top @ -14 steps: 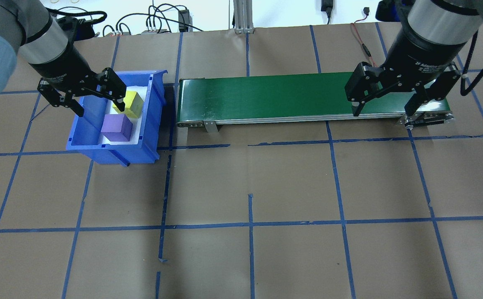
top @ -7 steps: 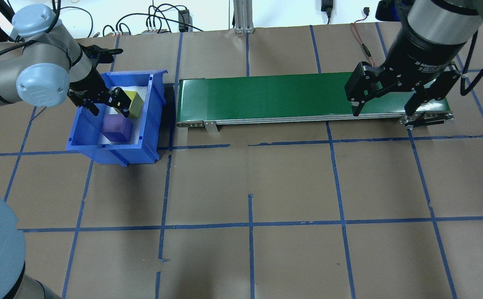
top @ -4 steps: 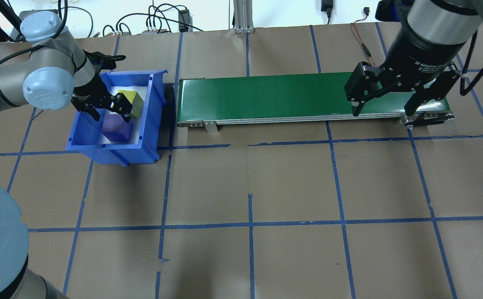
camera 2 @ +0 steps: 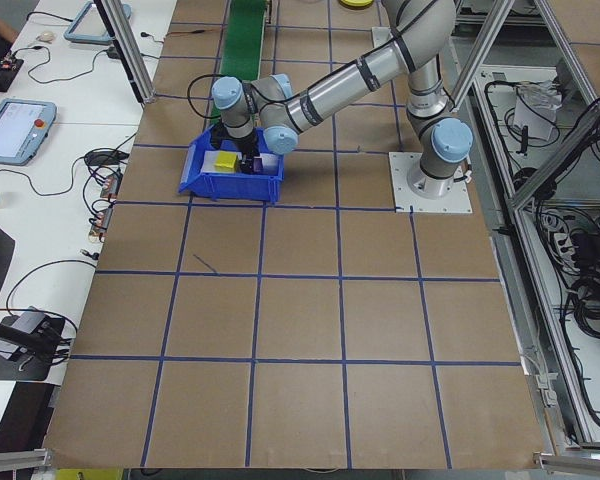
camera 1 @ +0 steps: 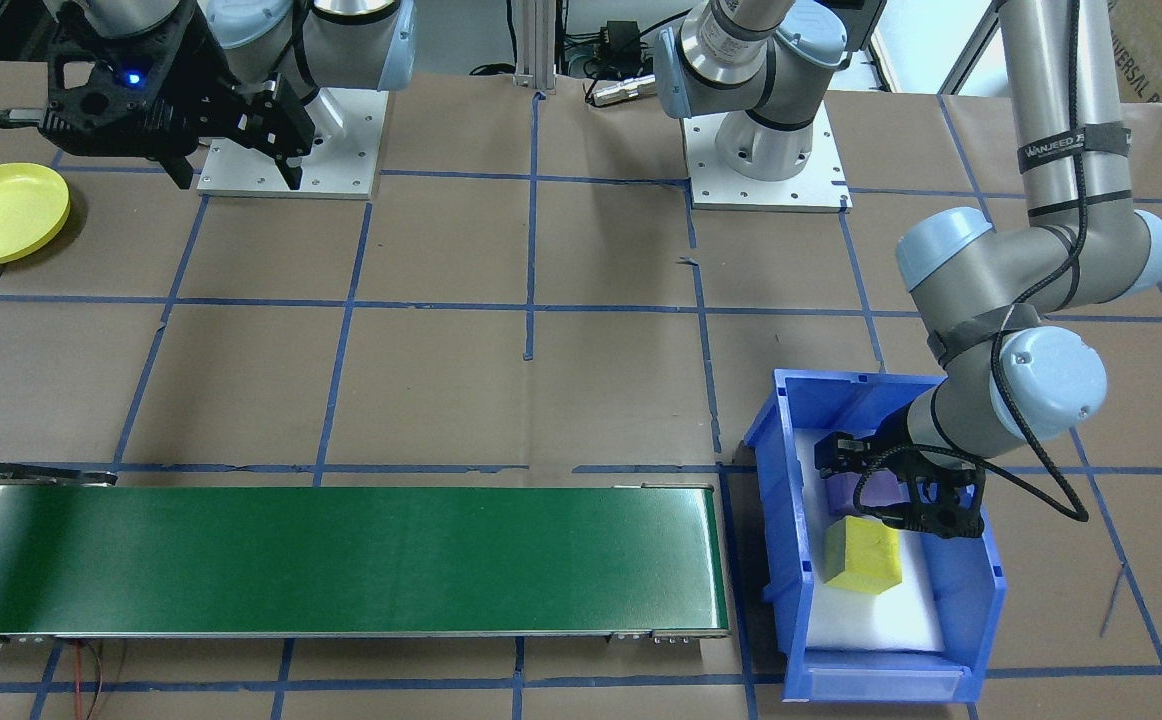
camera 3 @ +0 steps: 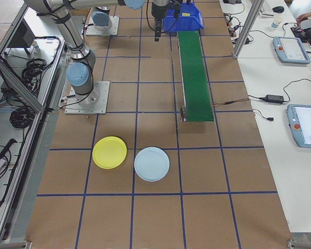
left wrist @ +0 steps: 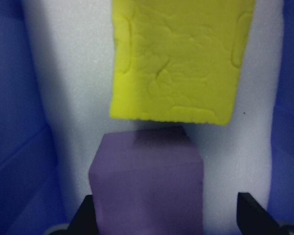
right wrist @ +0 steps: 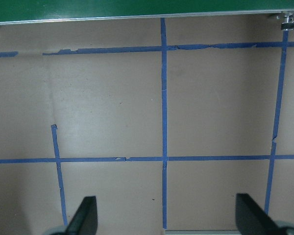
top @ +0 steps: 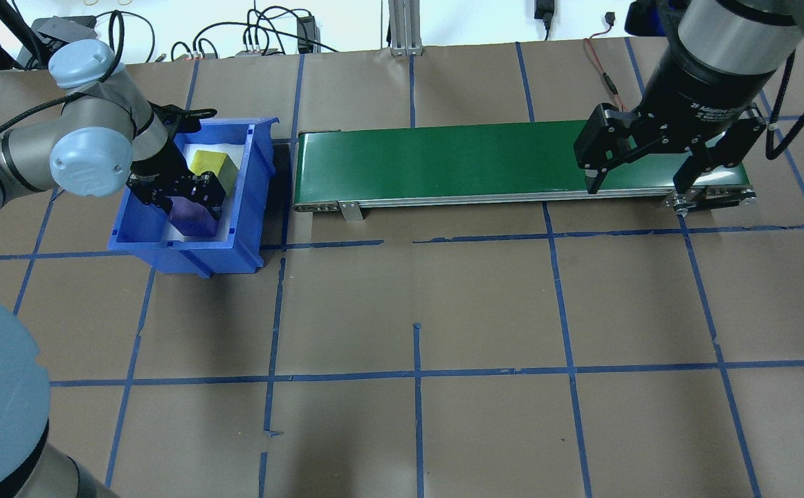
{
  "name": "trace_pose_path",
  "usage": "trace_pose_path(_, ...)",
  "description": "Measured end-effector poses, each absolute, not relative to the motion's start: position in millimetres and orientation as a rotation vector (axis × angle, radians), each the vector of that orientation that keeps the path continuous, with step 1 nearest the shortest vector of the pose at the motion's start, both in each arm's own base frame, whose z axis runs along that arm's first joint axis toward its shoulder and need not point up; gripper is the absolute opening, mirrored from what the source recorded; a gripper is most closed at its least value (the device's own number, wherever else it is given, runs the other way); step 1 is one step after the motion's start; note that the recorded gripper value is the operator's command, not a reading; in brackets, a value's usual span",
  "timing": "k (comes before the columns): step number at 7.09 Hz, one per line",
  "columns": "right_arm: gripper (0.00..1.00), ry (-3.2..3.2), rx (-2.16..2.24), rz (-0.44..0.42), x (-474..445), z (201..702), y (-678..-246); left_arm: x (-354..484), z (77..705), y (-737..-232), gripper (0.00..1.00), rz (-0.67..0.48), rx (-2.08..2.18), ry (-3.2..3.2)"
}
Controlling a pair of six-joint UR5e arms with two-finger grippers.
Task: Move block left to right into plate
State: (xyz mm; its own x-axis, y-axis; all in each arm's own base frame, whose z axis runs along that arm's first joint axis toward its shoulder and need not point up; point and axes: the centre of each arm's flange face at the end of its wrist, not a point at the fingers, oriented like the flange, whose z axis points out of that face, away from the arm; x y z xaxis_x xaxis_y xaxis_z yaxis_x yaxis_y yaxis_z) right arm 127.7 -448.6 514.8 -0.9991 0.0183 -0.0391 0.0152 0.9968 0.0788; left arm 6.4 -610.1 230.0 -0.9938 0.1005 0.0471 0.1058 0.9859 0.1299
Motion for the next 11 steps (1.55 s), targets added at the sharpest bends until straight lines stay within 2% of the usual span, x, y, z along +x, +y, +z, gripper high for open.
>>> trace_pose_path(2, 1.0, 3.099, 0.026, 0.122, 127.7, 514.7, -448.6, 6.2, 249.4, -610.5, 0.33, -0.155, -0.168, -3.108)
trace_pose_path(5, 1.0, 3.098, 0.036, 0.121, 124.6, 515.0, -449.4, -13.1, 370.4, -588.9, 0.33, 0.121, -0.109, -3.143)
trace_pose_path(6, 1.0, 3.096, 0.053, 0.125, 120.0, 514.8, -450.2, -33.2, 394.0, -585.0, 0.33, 0.188, -0.076, -3.117)
trace_pose_path(9, 1.0, 3.093, 0.069, 0.128, 115.4, 514.8, -450.9, -111.3, 404.3, -588.8, 0.33, 0.291, -0.057, -3.024)
trace_pose_path(11, 1.0, 3.092, 0.075, 0.128, 113.9, 514.9, -451.3, -146.2, 365.4, -614.2, 0.33, 0.333, -0.03, -2.911)
